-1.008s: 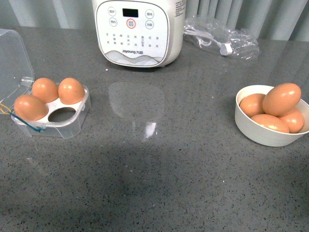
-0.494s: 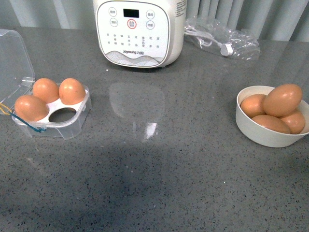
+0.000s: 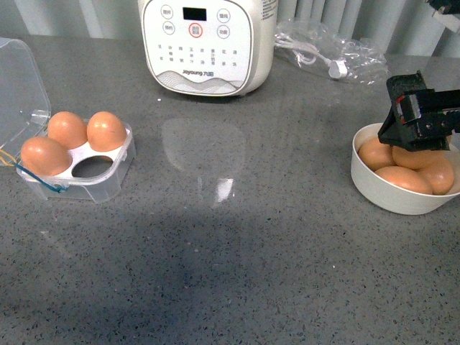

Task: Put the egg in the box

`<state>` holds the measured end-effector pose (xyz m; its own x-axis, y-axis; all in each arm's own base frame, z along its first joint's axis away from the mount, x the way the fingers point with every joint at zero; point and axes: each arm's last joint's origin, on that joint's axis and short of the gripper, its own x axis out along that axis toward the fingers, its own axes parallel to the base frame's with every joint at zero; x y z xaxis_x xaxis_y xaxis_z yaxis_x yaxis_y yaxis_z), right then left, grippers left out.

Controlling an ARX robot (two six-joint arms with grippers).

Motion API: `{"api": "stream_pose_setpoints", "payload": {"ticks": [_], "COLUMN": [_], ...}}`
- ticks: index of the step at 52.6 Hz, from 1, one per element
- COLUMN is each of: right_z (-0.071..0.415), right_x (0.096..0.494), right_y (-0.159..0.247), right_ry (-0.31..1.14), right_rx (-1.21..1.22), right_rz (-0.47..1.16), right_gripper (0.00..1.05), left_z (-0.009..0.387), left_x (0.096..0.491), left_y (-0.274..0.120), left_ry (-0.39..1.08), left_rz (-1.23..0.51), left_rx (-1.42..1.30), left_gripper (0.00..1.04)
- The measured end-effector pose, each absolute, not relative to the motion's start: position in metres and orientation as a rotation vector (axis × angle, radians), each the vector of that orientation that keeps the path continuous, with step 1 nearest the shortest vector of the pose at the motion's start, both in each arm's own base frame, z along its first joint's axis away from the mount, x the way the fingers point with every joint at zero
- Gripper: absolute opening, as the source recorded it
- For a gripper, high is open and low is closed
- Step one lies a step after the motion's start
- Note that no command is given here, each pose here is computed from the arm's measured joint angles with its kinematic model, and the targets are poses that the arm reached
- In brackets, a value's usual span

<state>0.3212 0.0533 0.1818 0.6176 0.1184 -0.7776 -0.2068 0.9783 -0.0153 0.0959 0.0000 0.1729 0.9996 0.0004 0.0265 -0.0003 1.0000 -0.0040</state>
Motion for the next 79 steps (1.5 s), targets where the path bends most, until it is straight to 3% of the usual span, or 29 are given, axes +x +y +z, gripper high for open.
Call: {"api": "stream_pose_setpoints", "payload": {"ticks": [21,40,64,79], "right_z": [0.175,0.223,0.225,0.224], "right_x": [0.326,0.320,0.356,0.374], "right_y": [0.058,0.084,0.189,0.235], "right_ry": [0.907,0.739,0.670,0.673], "right_rx": [-0.101,-0.141,-0.222,-0.236], "right_rz": [0.167,0.362,0.822,1.003], "right_gripper": [0.45,0.44,0.44,0.44], "left_z": [0.173,0.173,0.173,0.173], "left_x": [0.096,0.096,0.096,0.096], "left_y": [0.000,0.000,0.000,0.000], "left_ry": [-0.027,-0.027,-0.027,-0.027], "left_rz": [0.000,0.000,0.000,0.000], "left_rx": [-0.004,-0.004,-0.004,-0.004], "left_gripper": [0.98,0.98,0.98,0.98]}}
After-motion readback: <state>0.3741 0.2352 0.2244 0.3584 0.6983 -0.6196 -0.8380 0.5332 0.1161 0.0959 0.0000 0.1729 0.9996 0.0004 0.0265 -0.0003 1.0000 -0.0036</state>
